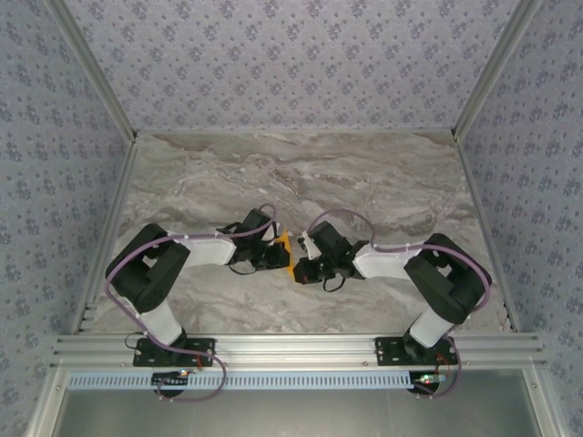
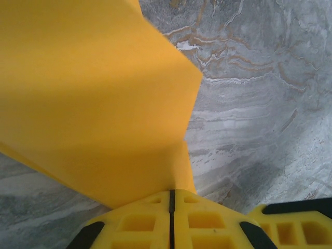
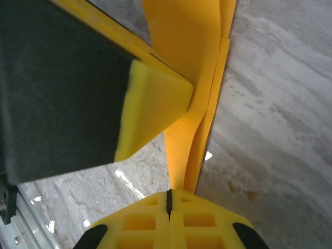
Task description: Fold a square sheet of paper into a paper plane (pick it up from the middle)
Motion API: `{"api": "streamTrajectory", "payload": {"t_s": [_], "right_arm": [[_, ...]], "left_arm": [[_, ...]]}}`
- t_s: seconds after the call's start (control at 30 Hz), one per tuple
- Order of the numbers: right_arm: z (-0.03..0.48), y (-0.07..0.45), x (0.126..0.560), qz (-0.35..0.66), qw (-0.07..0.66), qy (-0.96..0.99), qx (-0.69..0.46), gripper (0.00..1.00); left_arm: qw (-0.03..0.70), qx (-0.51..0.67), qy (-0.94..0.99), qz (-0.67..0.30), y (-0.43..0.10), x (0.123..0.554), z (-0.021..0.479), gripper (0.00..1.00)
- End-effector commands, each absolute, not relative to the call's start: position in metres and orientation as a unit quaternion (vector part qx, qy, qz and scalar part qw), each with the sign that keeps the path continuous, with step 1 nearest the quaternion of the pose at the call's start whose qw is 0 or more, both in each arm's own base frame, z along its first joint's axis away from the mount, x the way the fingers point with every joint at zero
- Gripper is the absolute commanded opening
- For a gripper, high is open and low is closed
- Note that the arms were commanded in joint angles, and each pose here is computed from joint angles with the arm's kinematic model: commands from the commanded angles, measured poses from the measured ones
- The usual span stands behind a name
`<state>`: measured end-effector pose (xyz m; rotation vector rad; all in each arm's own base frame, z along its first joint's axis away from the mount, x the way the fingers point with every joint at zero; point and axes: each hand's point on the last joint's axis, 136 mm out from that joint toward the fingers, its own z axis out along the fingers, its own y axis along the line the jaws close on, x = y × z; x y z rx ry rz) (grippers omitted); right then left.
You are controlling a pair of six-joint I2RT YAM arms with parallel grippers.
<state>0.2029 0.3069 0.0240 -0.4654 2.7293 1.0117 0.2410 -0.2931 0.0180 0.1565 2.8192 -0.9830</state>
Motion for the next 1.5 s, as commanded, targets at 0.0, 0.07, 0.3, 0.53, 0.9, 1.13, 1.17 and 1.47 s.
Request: {"api": "streamTrajectory", "payload": {"t_s": [0.0,0.07,0.3,0.53,0.9,1.13,1.17,1.47], "right_arm": [[0.023,0.313,0.209,0.343,0.100,0.922,-0.150,0.00],[0.020,0.311,0.208,0.339,0.099,0.924,-0.148,0.00],[-0.001,0.289,0.195,0.294,0.071,0.942,-0.148,0.00],[-0.022,0.267,0.176,0.254,0.034,0.954,-0.153,0.00],[-0.027,0.268,0.173,0.253,0.026,0.955,-0.154,0.00],[-0.030,0.266,0.171,0.250,0.021,0.956,-0.153,0.00],[-0.030,0.266,0.171,0.250,0.021,0.956,-0.153,0.00],[-0.033,0.260,0.165,0.241,0.009,0.958,-0.155,0.00]], "left_arm": [[0.077,0.034,0.956,-0.282,-0.274,0.241,-0.004,0.09],[0.079,0.034,0.954,-0.286,-0.275,0.242,-0.002,0.10],[0.108,0.054,0.951,-0.284,-0.277,0.254,0.016,0.11],[0.157,0.141,0.930,-0.301,-0.280,0.271,0.033,0.20],[0.185,0.174,0.921,-0.295,-0.276,0.291,0.035,0.24],[0.184,0.160,0.925,-0.291,-0.267,0.301,0.026,0.25],[0.183,0.157,0.926,-0.290,-0.266,0.302,0.025,0.25],[0.184,0.134,0.935,-0.273,-0.251,0.313,0.016,0.25]]}}
